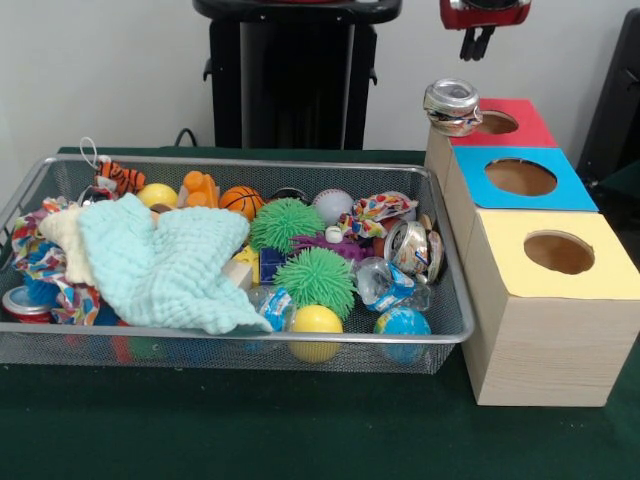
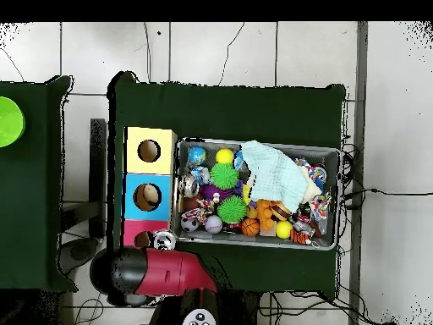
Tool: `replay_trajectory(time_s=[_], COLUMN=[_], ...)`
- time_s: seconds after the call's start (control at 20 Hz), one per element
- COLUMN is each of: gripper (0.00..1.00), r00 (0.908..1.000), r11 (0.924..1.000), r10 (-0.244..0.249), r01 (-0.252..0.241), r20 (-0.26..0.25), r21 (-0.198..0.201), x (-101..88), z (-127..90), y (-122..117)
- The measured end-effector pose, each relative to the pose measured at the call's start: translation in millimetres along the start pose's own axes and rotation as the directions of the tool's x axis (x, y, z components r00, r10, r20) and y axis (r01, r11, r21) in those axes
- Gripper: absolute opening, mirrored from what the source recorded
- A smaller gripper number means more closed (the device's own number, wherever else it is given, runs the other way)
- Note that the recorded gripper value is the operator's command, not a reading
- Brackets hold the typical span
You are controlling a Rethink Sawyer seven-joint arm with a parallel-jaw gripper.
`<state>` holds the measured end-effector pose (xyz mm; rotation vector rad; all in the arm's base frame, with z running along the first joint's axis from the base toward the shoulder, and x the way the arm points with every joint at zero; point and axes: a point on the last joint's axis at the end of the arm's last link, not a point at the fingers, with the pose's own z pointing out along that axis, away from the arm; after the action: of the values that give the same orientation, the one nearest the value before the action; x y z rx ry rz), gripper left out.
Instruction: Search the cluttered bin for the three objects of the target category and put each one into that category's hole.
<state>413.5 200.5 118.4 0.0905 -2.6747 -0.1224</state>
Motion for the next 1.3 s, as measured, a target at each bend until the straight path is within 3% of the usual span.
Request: replay_trajectory(time_s=[0.7, 1.3], gripper=[0.0, 0.0], r00=[0.9996, 0.9995], r11=[0.9997, 0.9996], r10=[0.025, 0.026], r01=[-0.025, -0.026], r20=[0.013, 0.019], r21=[0.007, 0.007], x=[4.1, 2.3], z=[25, 27], y=[-12, -13])
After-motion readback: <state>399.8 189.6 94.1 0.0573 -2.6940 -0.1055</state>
